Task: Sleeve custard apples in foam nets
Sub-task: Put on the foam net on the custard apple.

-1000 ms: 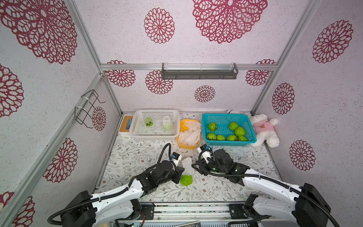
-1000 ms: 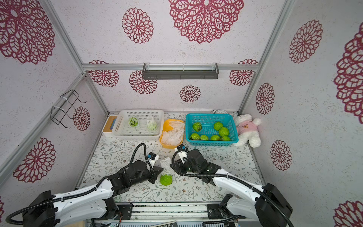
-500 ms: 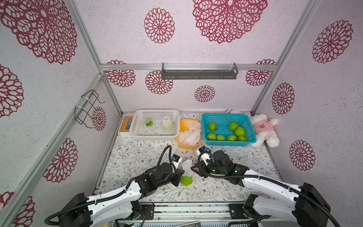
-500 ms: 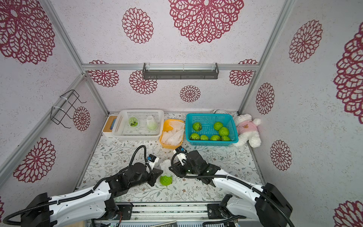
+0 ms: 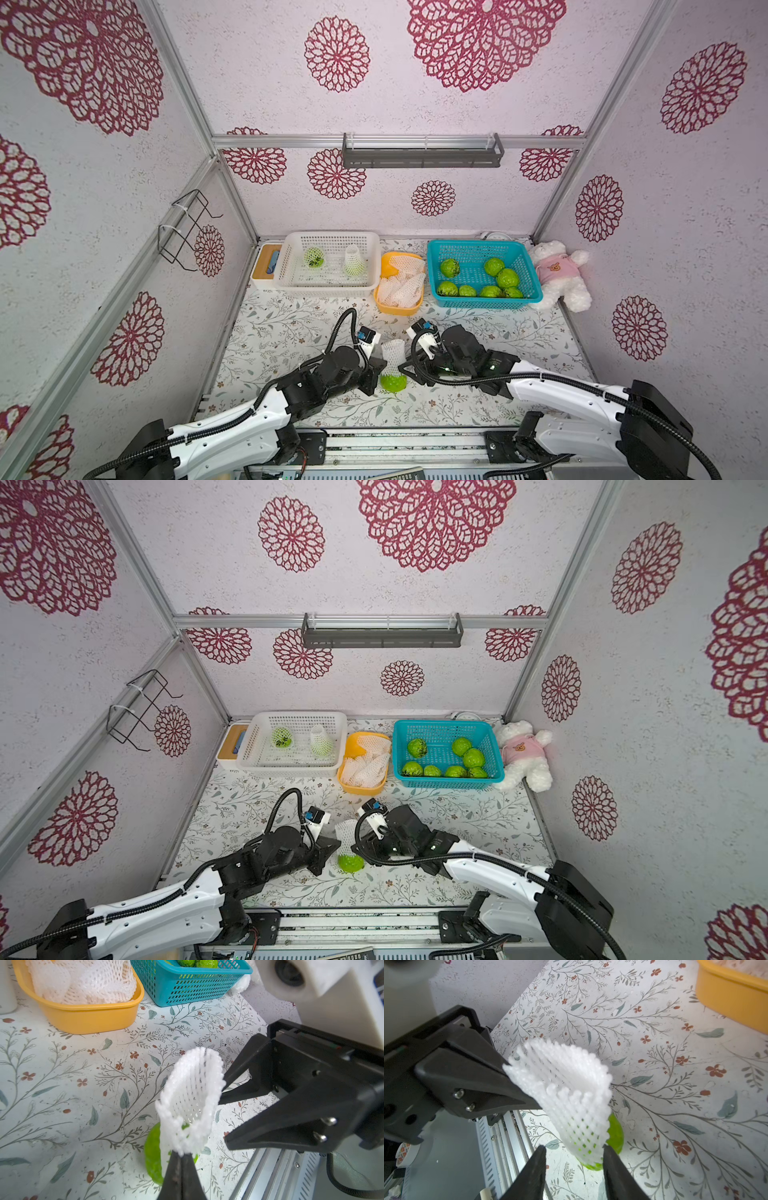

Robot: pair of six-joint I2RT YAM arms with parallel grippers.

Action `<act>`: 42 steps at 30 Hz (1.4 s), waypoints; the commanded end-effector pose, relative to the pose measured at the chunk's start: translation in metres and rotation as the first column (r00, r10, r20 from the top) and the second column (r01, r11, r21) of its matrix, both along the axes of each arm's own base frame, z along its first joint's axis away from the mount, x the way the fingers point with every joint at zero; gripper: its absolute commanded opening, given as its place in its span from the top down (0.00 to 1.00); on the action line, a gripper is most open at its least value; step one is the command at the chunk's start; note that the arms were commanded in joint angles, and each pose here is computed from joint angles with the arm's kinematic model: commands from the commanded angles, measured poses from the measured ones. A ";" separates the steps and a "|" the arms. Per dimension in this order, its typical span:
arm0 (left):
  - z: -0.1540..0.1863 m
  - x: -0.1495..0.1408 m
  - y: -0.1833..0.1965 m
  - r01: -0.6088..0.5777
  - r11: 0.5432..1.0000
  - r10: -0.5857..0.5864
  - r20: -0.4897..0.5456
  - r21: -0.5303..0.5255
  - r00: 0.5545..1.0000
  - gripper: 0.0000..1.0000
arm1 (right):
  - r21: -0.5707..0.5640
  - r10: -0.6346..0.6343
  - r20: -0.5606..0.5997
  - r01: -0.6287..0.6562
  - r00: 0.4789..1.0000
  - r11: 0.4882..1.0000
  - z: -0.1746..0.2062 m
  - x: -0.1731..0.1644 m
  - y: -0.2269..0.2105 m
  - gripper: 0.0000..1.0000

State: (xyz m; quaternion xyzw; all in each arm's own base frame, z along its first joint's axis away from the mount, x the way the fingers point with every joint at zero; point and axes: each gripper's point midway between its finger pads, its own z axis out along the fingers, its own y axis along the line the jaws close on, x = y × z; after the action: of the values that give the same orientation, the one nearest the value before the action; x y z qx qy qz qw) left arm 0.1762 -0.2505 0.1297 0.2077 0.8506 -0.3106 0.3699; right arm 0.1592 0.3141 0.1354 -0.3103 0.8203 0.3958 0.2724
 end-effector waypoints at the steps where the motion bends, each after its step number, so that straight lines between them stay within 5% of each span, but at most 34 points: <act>1: -0.006 -0.002 0.000 -0.005 1.000 0.005 -0.025 -0.002 1.000 1.00 | 0.023 0.003 0.040 -0.004 0.999 1.000 0.009 0.004 0.008 0.53; 21: -0.022 -0.011 -0.007 0.009 1.000 -0.010 -0.053 -0.008 0.999 1.00 | -0.005 -0.009 0.058 0.009 0.998 1.000 0.005 -0.005 0.001 0.48; 35: -0.043 -0.022 0.007 -0.029 0.999 0.032 -0.077 0.044 0.996 1.00 | 0.061 -0.262 0.122 0.256 0.957 0.965 0.027 0.020 -0.037 0.51; 42: -0.045 -0.022 0.011 -0.043 0.998 0.046 -0.071 0.045 0.996 1.00 | 0.029 -0.245 0.075 0.243 0.967 0.970 0.013 0.023 -0.026 0.47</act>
State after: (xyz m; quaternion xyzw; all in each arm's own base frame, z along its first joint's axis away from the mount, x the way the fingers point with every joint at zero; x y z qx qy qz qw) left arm 0.1533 -0.2407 0.0842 0.1964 0.8734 -0.2927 0.3360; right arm 0.1759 0.2822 0.1442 -0.2327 0.8360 0.3488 0.3539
